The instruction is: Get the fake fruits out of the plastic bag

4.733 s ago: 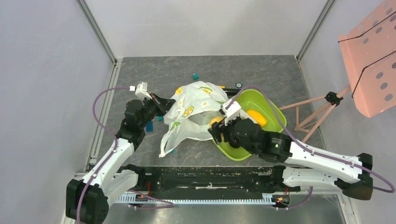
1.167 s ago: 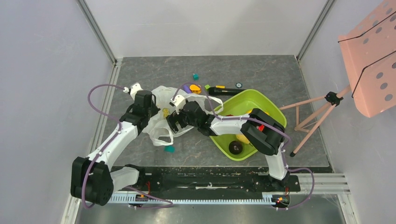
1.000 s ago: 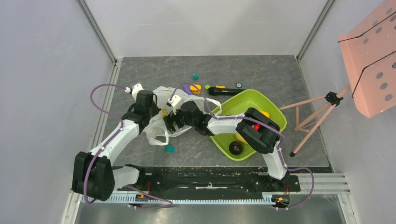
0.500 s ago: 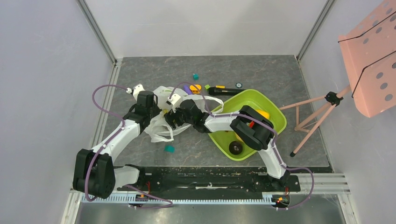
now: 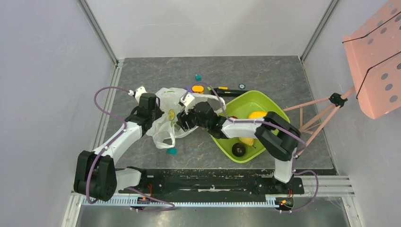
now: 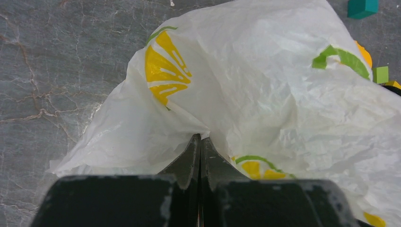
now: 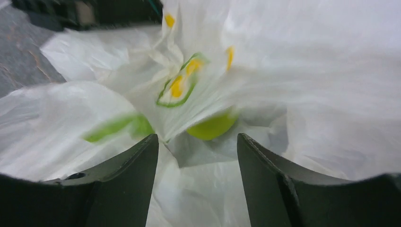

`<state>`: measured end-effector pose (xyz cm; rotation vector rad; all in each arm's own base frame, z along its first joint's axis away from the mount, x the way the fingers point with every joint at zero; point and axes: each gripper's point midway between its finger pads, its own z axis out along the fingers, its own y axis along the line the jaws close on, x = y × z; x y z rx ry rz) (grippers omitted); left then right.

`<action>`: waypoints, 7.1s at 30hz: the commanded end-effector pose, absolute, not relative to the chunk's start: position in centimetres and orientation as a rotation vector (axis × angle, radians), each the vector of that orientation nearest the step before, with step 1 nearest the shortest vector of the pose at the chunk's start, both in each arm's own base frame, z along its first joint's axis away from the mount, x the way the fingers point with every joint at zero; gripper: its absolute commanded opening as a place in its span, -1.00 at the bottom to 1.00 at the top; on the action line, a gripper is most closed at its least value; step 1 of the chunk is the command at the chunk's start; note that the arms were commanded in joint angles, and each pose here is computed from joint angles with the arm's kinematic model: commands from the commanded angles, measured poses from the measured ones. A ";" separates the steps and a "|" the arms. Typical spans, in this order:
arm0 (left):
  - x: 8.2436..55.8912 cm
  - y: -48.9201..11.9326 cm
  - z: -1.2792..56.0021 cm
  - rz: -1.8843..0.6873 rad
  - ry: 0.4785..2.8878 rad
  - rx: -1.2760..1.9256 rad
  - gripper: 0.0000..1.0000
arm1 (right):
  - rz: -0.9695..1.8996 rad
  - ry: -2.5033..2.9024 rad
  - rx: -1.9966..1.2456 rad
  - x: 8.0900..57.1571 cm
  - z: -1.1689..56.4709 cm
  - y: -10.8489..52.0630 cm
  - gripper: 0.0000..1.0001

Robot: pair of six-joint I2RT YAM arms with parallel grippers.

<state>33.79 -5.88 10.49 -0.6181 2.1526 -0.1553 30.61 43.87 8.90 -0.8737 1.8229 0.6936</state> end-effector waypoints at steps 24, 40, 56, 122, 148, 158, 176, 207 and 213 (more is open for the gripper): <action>34.4 -6.4 12.3 -0.251 2.084 -0.657 -0.40 | 0.621 1.702 -1.058 28.4 15.5 41.2 0.30; 36.3 -6.2 21.1 -0.396 1.911 -0.693 0.29 | 0.541 1.750 -0.978 31.8 12.8 41.8 0.23; 39.0 -9.7 19.5 -0.603 1.881 -0.610 -0.53 | 0.654 1.751 -0.939 32.1 12.7 41.8 0.20; 37.3 -12.5 4.5 -0.796 2.182 -0.621 -0.96 | 0.749 1.703 -0.937 29.2 17.6 40.2 0.21; 35.2 -10.2 14.4 -0.736 1.981 -0.629 -0.96 | 0.162 1.995 -0.137 28.0 17.8 13.7 0.12; 34.0 -9.8 16.6 -0.719 1.947 -0.596 -0.89 | 0.370 2.005 -0.269 28.6 15.8 15.8 0.13; 33.4 -10.1 15.9 -0.742 1.966 -0.581 -0.86 | 0.559 1.521 -0.265 28.9 35.5 17.4 0.12; 31.7 -10.6 16.4 -0.756 2.027 -0.541 -0.14 | 0.159 2.131 -0.240 35.2 13.4 10.6 0.23; 31.5 -10.5 16.9 -0.735 2.044 -0.505 0.04 | 0.118 2.169 -0.200 35.1 12.0 9.9 0.54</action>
